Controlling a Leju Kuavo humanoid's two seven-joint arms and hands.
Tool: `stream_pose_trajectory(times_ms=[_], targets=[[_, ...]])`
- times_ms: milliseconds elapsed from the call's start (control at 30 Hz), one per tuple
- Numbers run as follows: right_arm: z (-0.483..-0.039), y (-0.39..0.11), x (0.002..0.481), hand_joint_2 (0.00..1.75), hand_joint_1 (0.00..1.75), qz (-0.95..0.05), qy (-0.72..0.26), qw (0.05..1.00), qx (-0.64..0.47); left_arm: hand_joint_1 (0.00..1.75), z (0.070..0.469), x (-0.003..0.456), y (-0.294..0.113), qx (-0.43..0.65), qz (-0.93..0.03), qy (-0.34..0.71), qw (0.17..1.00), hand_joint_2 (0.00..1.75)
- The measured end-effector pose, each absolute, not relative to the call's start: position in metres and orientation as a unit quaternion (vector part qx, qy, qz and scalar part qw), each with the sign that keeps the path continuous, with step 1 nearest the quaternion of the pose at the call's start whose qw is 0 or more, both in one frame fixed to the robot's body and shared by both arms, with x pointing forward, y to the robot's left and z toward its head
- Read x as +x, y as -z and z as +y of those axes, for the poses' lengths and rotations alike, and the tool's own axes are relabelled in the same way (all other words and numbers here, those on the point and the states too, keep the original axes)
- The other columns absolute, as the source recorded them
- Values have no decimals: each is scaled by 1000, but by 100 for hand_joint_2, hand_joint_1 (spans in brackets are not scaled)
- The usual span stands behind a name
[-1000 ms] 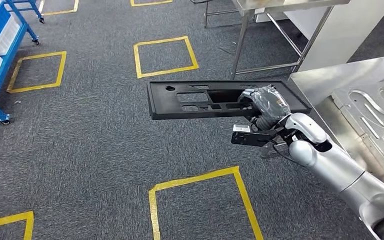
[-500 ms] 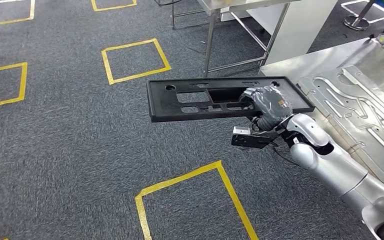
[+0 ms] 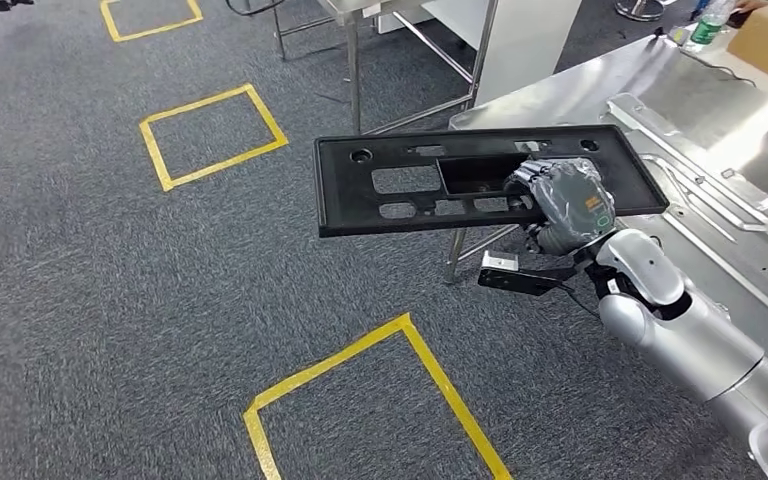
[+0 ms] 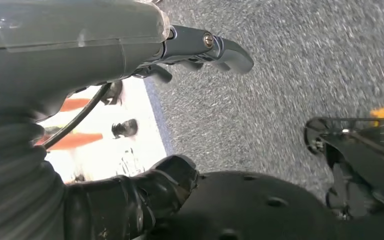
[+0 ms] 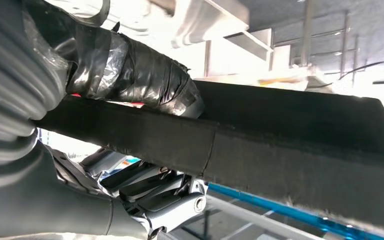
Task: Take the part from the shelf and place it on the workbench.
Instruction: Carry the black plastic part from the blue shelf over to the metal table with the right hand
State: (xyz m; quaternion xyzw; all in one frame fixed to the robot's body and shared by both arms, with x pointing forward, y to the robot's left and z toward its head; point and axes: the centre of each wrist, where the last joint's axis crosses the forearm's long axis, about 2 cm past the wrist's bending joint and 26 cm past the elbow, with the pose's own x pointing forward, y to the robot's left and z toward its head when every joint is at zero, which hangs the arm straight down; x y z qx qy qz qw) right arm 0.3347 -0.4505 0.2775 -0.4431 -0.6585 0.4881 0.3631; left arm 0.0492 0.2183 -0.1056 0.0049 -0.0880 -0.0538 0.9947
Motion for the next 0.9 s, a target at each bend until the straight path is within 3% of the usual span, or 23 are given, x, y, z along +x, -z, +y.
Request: stream_pose_trajectory(times_ms=[900], targets=[[-463, -273, 317, 175, 175, -648, -466, 360, -483, 0, 219, 51, 105, 3, -85, 48, 995, 175]])
